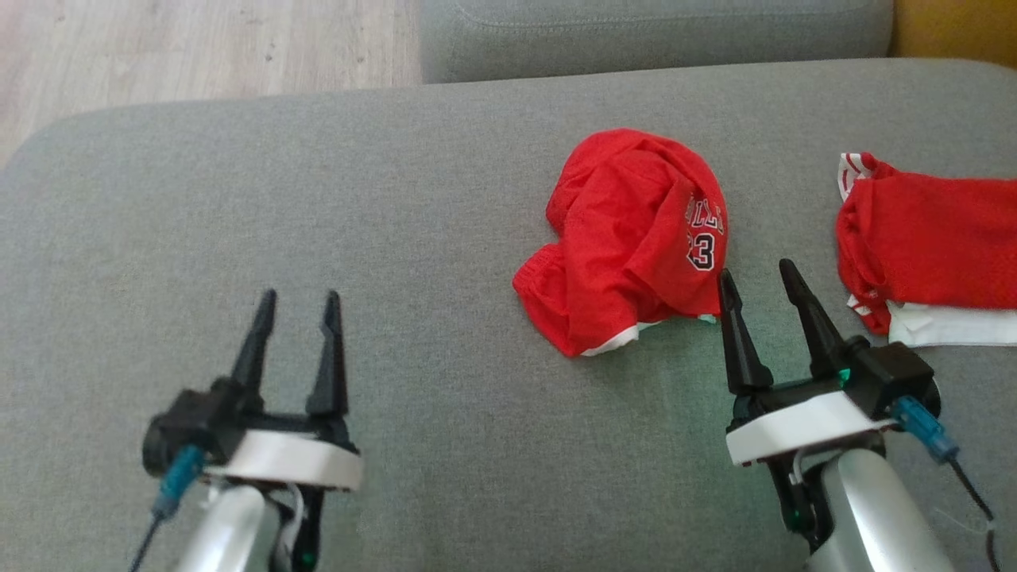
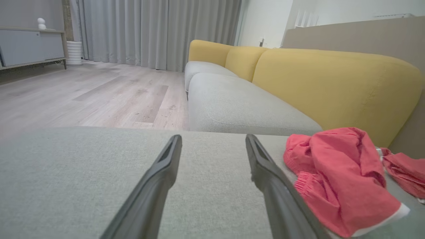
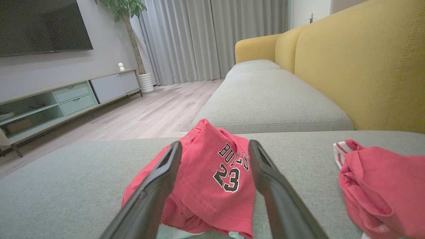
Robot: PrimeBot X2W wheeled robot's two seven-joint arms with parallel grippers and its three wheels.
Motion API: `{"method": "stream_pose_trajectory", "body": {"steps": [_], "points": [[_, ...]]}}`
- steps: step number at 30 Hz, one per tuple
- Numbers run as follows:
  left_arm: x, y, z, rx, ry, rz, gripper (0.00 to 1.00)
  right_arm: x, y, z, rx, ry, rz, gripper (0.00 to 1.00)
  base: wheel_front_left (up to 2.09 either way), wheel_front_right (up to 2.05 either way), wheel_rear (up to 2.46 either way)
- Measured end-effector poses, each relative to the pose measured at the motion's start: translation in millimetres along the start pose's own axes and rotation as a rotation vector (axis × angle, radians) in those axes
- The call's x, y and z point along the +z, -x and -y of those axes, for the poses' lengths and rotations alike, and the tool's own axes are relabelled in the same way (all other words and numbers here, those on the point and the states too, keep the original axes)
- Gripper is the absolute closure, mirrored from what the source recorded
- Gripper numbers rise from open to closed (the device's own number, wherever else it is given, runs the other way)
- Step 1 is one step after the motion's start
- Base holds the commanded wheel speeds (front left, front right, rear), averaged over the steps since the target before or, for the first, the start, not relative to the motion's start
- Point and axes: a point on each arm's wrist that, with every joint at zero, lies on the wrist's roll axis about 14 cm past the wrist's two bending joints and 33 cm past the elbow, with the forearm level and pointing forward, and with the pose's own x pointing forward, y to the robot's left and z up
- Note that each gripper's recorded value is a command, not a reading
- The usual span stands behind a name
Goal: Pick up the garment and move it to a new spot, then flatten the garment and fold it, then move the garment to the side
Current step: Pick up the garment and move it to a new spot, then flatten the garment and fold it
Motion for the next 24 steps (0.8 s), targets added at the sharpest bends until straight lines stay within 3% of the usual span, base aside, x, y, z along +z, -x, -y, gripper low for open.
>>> {"method": "stream_pose_trajectory", "body": {"steps": [12,24], "points": [[8,5,7,-0.01,0.007,0.05,0.0,-10,0,-5,0.016,0.005,-0.029,0.0,0.0,0.0,0.0],[-9,8,-3,0.021,0.016,0.006,0.0,-56,-19,-19,0.088,0.069,-0.177,0.0,0.0,0.0,0.0]]}}
